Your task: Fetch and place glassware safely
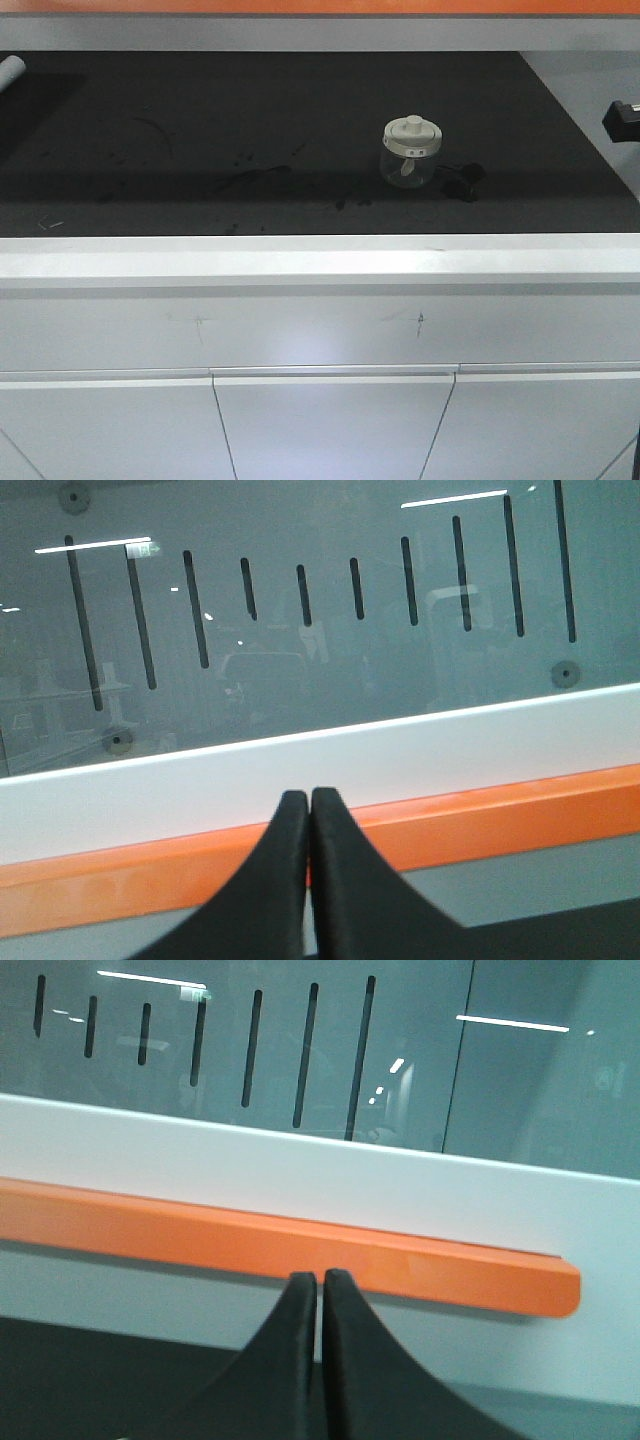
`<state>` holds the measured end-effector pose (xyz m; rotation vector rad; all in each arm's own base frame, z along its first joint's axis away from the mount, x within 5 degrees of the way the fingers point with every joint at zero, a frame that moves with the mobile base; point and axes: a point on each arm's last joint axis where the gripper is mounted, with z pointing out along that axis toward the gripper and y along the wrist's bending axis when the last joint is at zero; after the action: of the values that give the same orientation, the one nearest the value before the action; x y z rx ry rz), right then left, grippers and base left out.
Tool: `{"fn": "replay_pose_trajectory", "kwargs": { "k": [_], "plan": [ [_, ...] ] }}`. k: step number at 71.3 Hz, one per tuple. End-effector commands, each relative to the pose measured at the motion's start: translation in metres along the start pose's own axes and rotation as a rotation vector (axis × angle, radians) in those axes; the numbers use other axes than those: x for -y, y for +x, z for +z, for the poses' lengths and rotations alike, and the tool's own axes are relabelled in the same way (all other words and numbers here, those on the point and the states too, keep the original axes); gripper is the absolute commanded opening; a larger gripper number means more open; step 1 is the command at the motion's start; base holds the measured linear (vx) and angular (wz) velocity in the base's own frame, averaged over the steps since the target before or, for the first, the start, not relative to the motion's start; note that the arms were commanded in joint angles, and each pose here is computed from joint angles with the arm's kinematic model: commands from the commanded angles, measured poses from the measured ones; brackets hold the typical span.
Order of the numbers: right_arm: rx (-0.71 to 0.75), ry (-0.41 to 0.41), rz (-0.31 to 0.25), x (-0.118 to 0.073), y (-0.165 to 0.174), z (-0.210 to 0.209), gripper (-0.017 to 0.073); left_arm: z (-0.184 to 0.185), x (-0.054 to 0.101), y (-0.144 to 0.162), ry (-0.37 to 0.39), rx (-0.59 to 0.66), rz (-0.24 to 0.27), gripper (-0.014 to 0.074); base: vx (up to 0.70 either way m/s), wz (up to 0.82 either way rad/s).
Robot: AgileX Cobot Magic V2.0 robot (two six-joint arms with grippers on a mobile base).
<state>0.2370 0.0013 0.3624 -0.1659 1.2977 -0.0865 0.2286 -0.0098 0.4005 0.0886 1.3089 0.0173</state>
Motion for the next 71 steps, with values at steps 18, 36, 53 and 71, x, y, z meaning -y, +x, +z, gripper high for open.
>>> {"fn": "replay_pose_trajectory", "kwargs": {
  "k": [18,36,53,71],
  "plan": [
    [0.049,0.037,0.012,0.007,-0.038,-0.021,-0.0001,-0.027,-0.002,-0.035,-0.009,0.033,-0.008,-0.0007,0.0,0.0],
    [-0.008,0.051,0.031,0.008,-0.052,-0.046,-0.0001,-0.061,-0.004,-0.046,-0.015,-0.063,-0.008,-0.0007,0.0,0.0],
    [-0.064,0.075,0.097,0.009,-0.057,-0.064,-0.0001,-0.111,-0.001,-0.024,-0.017,-0.106,-0.008,-0.0007,0.0,0.0],
    [-0.094,0.082,0.102,0.01,-0.056,-0.067,-0.0001,-0.168,0.003,0.027,-0.017,-0.155,-0.018,-0.0007,0.0,0.0]
  ]
}}
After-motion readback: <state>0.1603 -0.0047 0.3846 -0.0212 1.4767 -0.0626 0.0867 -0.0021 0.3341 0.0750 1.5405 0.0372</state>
